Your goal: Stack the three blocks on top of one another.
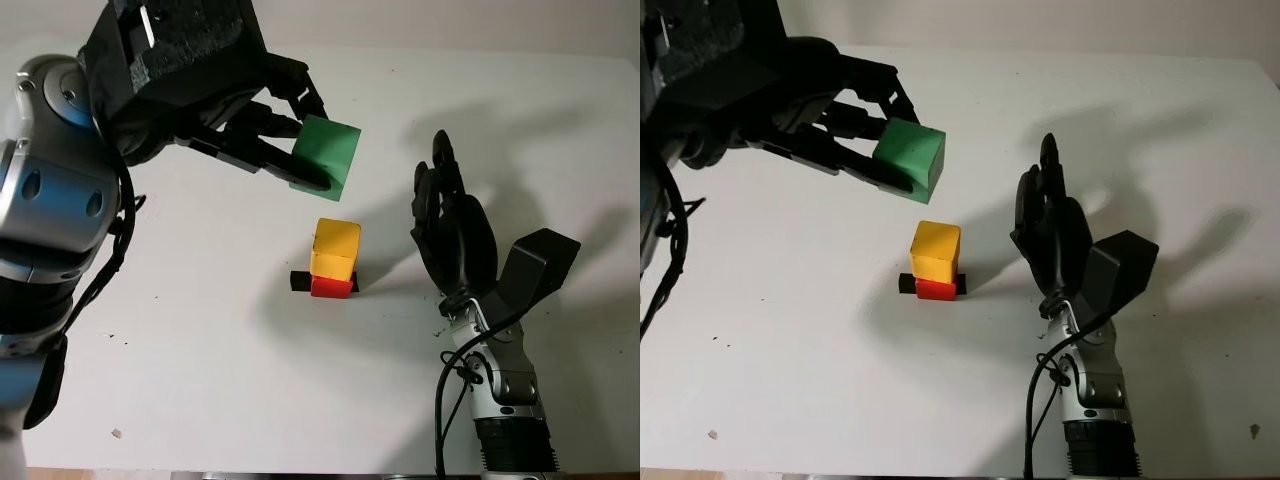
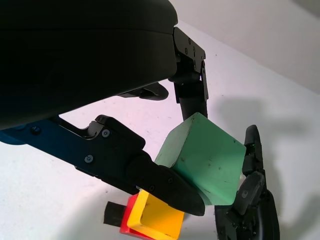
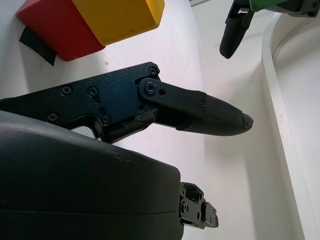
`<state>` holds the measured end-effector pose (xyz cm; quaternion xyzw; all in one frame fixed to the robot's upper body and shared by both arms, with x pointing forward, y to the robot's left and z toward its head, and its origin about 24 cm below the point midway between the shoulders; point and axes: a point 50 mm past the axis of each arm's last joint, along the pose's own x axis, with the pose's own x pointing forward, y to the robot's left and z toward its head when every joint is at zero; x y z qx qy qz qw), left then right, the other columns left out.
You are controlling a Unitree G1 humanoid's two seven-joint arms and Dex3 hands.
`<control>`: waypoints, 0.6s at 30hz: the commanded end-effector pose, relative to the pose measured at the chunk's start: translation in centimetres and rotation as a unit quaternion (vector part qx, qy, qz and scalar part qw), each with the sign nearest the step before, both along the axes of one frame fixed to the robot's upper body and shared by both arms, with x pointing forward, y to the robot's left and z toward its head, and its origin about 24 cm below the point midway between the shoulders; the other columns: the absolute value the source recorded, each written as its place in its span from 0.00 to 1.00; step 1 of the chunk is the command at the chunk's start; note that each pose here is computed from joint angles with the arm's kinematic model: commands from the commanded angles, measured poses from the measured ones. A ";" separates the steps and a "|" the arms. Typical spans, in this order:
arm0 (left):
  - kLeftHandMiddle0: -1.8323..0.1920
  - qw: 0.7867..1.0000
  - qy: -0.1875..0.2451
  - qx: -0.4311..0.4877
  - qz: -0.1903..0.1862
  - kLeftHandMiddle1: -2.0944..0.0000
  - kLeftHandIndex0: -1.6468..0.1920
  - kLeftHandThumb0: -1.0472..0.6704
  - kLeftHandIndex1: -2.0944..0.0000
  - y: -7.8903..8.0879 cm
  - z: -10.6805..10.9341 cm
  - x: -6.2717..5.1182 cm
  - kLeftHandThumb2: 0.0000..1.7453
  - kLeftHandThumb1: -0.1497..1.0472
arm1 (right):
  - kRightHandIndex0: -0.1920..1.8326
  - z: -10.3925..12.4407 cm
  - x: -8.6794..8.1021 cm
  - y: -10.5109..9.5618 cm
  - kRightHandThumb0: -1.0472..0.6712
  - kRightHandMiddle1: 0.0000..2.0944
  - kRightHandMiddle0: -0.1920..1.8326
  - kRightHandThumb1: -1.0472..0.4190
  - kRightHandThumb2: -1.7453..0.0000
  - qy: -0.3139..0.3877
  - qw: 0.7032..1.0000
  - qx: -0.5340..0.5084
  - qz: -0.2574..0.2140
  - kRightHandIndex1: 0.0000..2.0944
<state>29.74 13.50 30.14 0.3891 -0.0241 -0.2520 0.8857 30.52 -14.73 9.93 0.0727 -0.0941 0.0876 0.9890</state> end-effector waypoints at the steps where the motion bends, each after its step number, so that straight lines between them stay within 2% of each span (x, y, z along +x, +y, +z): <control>1: 0.75 1.000 -0.007 -0.016 -0.004 0.98 0.73 0.36 0.19 0.1 -0.1 -0.4 0.04 0.97 | 0.00 0.0 -0.1 -0.3 0.18 0.00 0.00 0.00 0.61 -0.006 1.000 0.001 -0.004 0.00; 8: 0.79 1.000 -0.016 -0.025 0.006 0.99 0.72 0.35 0.18 0.1 -1.2 -0.9 0.03 0.98 | 0.00 0.4 0.0 -0.5 0.17 0.00 0.00 0.00 0.63 -0.009 1.000 -0.006 -0.010 0.00; 13: 0.79 1.000 -0.027 -0.014 -0.003 0.98 0.72 0.35 0.18 0.3 -2.2 -0.8 0.03 0.96 | 0.00 0.3 0.0 -0.4 0.17 0.00 0.00 0.00 0.64 -0.008 1.000 -0.006 -0.014 0.00; 18: 0.77 1.000 -0.015 -0.017 -0.018 0.97 0.73 0.36 0.20 0.4 -3.2 -0.7 0.03 0.95 | 0.00 0.2 -0.1 -0.3 0.17 0.00 0.00 0.00 0.64 -0.007 1.000 -0.003 -0.016 0.00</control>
